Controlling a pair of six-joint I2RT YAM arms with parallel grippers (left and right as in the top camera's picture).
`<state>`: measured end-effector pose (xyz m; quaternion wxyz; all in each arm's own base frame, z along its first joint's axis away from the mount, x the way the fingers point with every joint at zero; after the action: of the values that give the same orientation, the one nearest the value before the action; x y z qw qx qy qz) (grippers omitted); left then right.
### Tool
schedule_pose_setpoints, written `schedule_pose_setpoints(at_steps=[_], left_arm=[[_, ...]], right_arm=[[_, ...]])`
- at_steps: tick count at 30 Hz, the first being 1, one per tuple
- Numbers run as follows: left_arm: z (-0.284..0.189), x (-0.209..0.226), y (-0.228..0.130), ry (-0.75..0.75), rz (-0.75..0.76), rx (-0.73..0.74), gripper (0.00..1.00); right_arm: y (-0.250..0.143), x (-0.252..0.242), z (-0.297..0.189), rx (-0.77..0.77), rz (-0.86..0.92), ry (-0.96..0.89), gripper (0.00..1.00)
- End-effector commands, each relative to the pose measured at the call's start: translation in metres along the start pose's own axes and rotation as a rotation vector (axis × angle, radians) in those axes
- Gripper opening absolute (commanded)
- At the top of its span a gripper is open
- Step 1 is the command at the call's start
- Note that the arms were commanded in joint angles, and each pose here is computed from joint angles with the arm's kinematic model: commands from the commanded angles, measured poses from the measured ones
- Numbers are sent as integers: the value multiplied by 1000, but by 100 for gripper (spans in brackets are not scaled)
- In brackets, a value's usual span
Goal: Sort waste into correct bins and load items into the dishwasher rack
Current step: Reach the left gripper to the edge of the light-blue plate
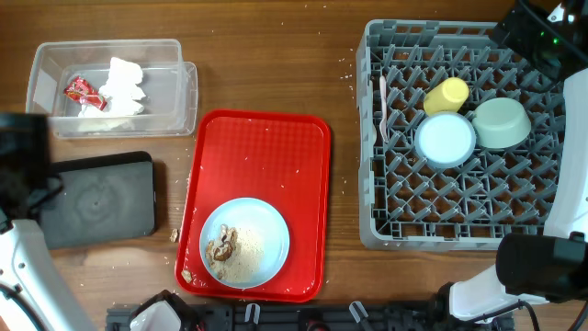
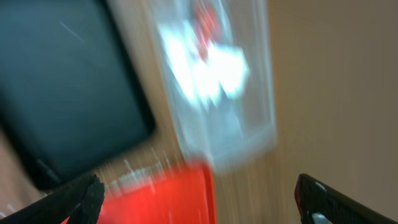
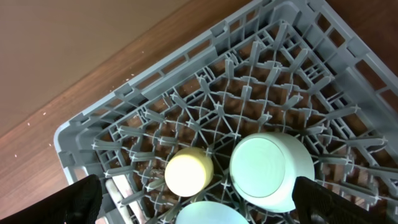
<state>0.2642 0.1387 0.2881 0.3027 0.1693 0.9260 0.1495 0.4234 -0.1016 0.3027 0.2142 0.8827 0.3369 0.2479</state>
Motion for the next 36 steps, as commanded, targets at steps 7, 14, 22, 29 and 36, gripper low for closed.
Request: schedule_pose_setpoints(at_steps=[7,14,22,29,36], left_arm=[[51,-82,-222,45,620,462,99],[88,-72,-330,206,777,528,67],[112,3,-417,587,690,646,67],[114,35,-400,732,622,610,69],[129,54,-404,727,589,643,53]], right_arm=[[10,5,-5,-41,18,19,100],[10,5,-5,-41,18,20,100],[10,5,-5,-41,18,19,100],[10,5,-5,-41,17,20,100],[10,5,-5,-41,18,19,99]])
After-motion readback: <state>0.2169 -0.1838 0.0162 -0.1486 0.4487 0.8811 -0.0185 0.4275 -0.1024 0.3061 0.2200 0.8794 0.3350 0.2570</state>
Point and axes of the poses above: each gripper's point midway between its finger pads, its own z axis out along the fingers, its own x axis along the line the jaws close on, y = z × x, the point moved 1 cm from there along -z, back along the fingers, and after that the axes turned 13 degrees about z, right-handed, at the moved point
